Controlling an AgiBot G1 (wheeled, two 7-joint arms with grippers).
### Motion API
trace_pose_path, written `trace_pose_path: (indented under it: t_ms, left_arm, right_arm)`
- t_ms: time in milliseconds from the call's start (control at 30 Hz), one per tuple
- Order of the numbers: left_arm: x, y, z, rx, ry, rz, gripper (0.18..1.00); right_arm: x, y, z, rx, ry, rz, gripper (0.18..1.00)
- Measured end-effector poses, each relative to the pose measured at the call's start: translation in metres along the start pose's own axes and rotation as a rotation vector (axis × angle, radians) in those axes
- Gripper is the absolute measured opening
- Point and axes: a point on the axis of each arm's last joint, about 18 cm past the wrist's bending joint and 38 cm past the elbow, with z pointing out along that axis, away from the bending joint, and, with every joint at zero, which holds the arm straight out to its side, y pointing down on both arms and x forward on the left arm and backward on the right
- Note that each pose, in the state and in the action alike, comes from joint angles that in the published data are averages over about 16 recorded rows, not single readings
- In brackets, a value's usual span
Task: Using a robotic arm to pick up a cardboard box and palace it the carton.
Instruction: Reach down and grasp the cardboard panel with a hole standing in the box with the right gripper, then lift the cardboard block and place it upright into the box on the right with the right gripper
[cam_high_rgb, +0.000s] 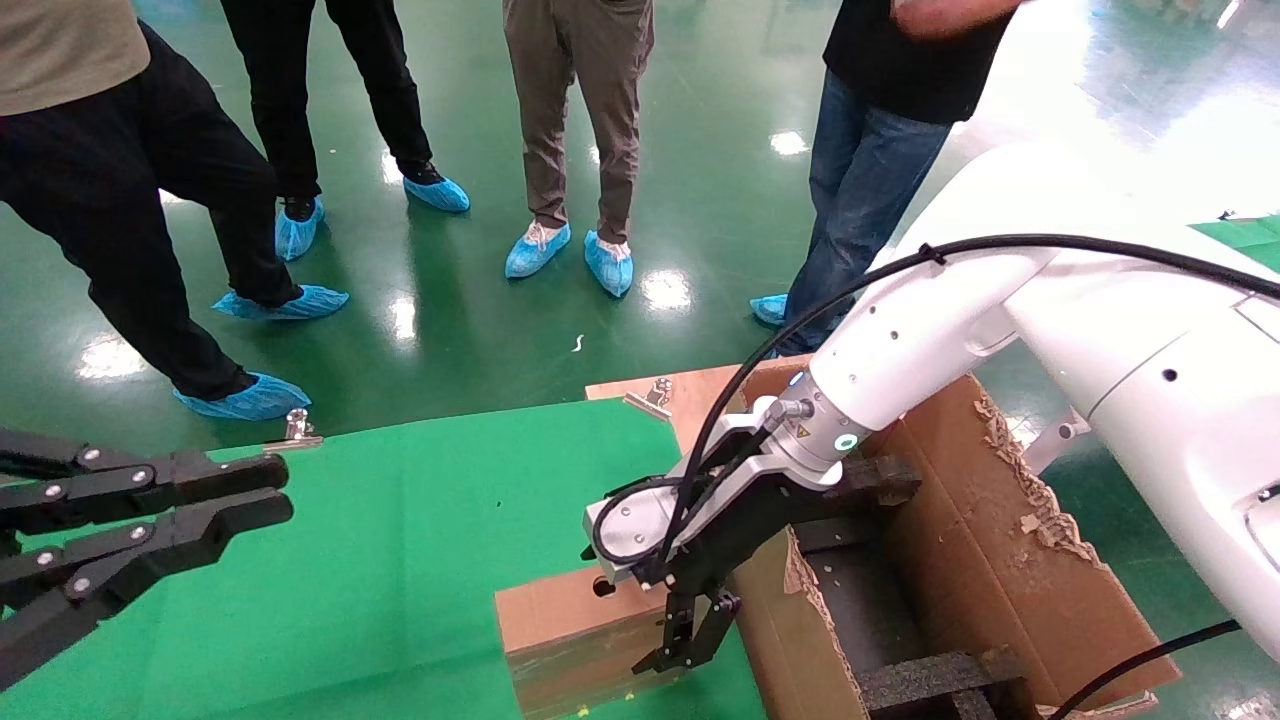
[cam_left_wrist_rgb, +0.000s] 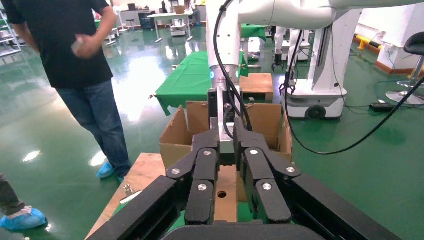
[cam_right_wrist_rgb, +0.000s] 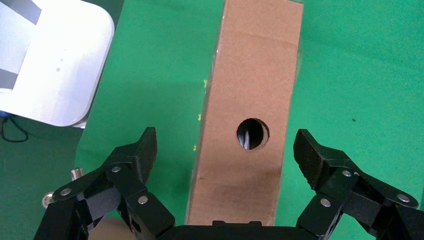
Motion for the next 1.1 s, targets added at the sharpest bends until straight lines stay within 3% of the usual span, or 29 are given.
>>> trace_pose_path:
  t_ms: [233, 533, 1100]
  left_arm:
    - [0.0, 0.0, 0.0, 0.0, 0.0, 0.0, 0.288]
    - [0.0, -0.0001, 0.0, 0.0, 0.0, 0.0, 0.454]
    - [0.0, -0.0001, 0.0, 0.0, 0.0, 0.0, 0.83]
  right_arm:
    - [-0.0007, 0.0, -0.0002, 0.007, 0.004, 0.004, 0.963]
    - [-0.0011, 0.0, -0.0003, 0.013, 0.006, 0.008, 0.864]
    - [-0.0011, 0.0001, -0.0003, 0.017, 0.01, 0.01, 0.498]
